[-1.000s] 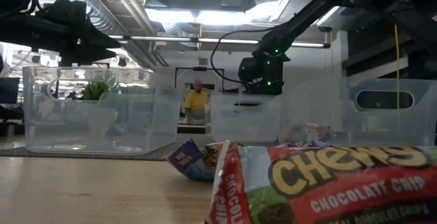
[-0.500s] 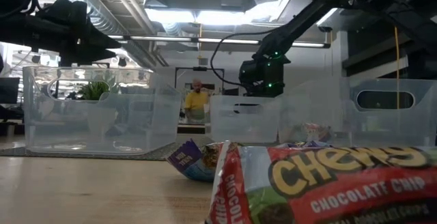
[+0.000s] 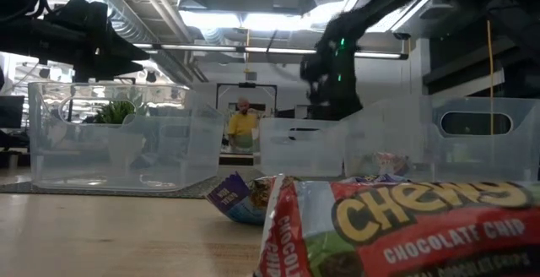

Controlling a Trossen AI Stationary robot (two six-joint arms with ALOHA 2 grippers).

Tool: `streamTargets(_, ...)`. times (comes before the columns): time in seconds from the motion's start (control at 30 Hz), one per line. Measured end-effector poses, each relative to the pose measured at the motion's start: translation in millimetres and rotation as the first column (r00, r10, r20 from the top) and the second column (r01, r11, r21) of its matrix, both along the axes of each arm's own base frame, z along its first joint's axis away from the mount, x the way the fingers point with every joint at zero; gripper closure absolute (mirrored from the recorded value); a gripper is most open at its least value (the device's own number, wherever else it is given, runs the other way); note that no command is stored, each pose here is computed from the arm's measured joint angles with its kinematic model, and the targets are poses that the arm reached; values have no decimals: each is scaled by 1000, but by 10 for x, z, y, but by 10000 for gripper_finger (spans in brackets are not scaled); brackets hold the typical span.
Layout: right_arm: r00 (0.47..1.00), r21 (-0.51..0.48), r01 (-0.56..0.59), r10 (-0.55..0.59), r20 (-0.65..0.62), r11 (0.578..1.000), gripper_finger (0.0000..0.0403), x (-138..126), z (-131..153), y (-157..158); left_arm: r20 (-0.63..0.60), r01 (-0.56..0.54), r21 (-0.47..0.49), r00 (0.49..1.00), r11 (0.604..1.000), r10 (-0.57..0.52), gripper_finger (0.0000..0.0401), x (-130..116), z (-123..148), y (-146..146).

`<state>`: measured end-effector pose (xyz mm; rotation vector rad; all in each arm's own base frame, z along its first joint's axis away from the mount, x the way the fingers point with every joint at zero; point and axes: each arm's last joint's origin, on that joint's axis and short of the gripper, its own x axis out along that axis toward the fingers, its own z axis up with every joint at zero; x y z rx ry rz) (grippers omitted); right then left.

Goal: Pick and place Granola Bars by type
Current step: Put the red granola bar into the bottom right transparent bin

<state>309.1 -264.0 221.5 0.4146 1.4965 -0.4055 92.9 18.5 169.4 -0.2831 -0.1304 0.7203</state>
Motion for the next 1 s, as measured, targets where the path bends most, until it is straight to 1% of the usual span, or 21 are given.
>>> streamTargets(0.07, 998, -47, 31, -28, 60, 998, 354, -65, 300, 42, -1, 0, 1, 1000, 1000, 0, 221, 0, 0, 0)
streamTargets(0.13, 991, -90, 70, -58, 122, 994, 362, -182, 635, 139, -4, 0, 4, 1000, 1000, 0, 221, 0, 0, 0)
streamTargets(0.23, 968, -135, 143, -110, 224, 981, 376, -445, 1158, 381, -12, 0, 13, 1000, 1000, 0, 221, 0, 0, 0)
streamTargets(0.3, 944, -151, 171, -118, 308, 974, 377, -624, 1486, 611, -12, 0, 14, 1000, 1000, 0, 221, 0, 0, 0)
streamTargets(0.4, 876, -148, 194, -103, 472, 970, 364, -919, 1945, 1028, -12, 7, 14, 1000, 1000, -7, 221, 1, 0, -2)
streamTargets(0.53, 746, -154, 254, -92, 660, 955, 353, -1378, 2406, 1533, -12, 34, 15, 999, 999, -33, 221, 6, 0, -8)
streamTargets(0.63, 642, -173, 300, -64, 764, 938, 361, -1660, 2623, 1782, -12, 41, 15, 999, 999, -41, 221, 8, 1, -9)
streamTargets(0.73, 561, -170, 323, -44, 827, 931, 371, -1849, 2745, 1941, -20, 43, 24, 999, 999, -43, 221, 8, 1, -10)
streamTargets(0.8, 533, -167, 321, -32, 845, 932, 373, -1924, 2782, 2009, -32, 43, 38, 999, 998, -42, 221, 8, 1, -10)
streamTargets(0.87, 518, -157, 312, -29, 855, 937, 371, -1957, 2798, 2057, -40, 44, 48, 998, 998, -42, 221, 8, 1, -10)
streamTargets(0.93, 515, -150, 275, -13, 857, 950, 367, -1946, 2800, 2100, -41, 44, 49, 998, 998, -42, 221, 8, 1, -10)
streamTargets(1.0, 509, -123, 204, 2, 861, 971, 365, -1901, 2796, 2156, -41, 44, 49, 998, 998, -42, 221, 8, 1, -10)
